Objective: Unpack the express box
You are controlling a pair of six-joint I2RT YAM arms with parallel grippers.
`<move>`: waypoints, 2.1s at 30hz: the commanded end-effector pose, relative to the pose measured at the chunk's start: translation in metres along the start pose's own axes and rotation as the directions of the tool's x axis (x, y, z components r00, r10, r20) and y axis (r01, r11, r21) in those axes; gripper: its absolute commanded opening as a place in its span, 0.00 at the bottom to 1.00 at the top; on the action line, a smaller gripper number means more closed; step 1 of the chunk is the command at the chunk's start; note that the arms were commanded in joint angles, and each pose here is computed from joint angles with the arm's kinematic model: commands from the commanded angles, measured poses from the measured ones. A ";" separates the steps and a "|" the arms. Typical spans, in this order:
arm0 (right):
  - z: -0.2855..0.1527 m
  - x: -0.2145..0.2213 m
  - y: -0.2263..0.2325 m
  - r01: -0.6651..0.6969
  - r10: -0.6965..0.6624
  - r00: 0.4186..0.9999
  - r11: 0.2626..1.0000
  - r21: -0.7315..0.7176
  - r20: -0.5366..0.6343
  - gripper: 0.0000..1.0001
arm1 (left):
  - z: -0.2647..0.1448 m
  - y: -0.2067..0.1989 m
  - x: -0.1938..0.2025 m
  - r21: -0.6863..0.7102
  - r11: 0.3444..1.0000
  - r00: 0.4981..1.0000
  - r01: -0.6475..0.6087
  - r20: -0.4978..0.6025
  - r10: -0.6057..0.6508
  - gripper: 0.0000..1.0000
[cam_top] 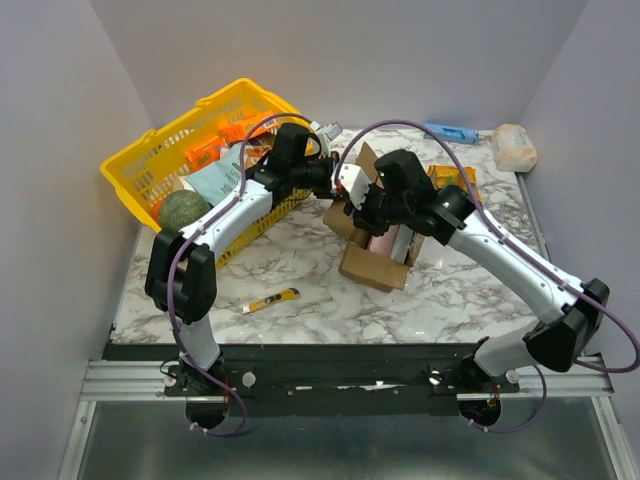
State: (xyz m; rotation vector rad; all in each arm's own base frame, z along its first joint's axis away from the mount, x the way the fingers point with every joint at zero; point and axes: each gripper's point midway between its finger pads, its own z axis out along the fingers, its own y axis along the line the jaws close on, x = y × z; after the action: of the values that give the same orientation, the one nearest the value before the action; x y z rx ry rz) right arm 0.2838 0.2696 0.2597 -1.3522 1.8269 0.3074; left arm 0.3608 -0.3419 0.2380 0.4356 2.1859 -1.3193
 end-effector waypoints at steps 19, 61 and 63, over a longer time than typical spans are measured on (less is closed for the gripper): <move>-0.017 0.114 -0.031 -0.267 0.320 0.932 0.925 0.270 -0.173 0.28 | -0.013 -0.027 -0.006 0.041 0.989 0.990 -0.139 0.039 0.137 0.00; -0.026 0.103 -0.085 -0.670 0.654 0.741 0.702 0.240 0.156 0.26 | 0.009 -0.019 0.038 0.124 0.992 0.998 0.016 0.053 -0.022 0.00; -0.020 0.096 -0.085 -0.693 0.682 0.719 0.690 0.209 0.134 0.28 | 0.008 -0.011 0.041 0.085 0.995 0.995 0.052 0.079 -0.059 0.00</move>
State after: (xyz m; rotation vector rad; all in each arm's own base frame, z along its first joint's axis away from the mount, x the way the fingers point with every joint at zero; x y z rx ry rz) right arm 0.3222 0.1380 0.1928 -0.4017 2.2628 0.3838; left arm 0.3331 -0.3544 0.2192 0.4081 2.1022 -1.4718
